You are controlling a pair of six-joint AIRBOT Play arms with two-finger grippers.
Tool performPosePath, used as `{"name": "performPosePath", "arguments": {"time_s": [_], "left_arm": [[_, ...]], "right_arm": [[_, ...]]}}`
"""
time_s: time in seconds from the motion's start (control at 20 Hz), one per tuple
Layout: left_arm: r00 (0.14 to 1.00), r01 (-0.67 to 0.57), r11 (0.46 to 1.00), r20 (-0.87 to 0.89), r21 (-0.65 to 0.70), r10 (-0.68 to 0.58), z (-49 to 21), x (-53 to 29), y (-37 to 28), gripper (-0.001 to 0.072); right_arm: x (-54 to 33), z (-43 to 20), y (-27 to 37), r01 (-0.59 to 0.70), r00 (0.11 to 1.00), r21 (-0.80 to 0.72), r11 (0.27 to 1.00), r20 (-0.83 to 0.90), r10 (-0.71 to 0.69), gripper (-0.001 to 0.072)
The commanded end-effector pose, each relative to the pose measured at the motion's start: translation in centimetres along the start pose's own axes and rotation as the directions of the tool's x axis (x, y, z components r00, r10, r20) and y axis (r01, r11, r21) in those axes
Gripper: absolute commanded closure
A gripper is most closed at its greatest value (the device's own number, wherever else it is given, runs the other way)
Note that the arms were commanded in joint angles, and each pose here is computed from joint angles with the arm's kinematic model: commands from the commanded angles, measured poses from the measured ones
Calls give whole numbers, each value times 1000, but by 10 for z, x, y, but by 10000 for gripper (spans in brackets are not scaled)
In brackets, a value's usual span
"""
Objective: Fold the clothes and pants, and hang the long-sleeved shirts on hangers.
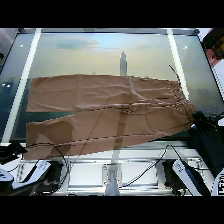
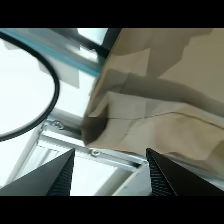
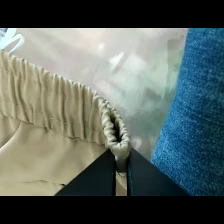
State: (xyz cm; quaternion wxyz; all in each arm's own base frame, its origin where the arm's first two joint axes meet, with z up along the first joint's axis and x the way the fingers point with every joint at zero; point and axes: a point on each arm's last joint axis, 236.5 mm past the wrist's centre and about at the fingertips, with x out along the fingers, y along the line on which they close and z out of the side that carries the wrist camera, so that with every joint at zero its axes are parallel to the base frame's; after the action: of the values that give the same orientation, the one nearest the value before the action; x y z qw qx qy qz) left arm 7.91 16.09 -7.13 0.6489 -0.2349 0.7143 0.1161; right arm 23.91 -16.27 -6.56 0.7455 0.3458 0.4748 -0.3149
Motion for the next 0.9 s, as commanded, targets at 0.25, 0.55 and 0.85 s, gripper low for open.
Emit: {"name": "performPosePath", "arguments": {"time_s": [0.25, 0.55, 0.85], "left_arm": [[998, 52, 995, 33, 86, -55, 14, 27, 14, 225], [982, 179, 979, 43, 100, -184, 25, 40, -9, 226], [962, 248, 962, -144, 113, -231, -15, 41, -17, 362]], "right_arm": [[0, 1, 0, 0, 1000, 0, 1000, 4, 0, 671], [0, 1, 1, -2, 1000, 2, 1000, 3, 2, 671], [0, 1, 1, -2, 1000, 1, 1000, 4, 2, 671]]}}
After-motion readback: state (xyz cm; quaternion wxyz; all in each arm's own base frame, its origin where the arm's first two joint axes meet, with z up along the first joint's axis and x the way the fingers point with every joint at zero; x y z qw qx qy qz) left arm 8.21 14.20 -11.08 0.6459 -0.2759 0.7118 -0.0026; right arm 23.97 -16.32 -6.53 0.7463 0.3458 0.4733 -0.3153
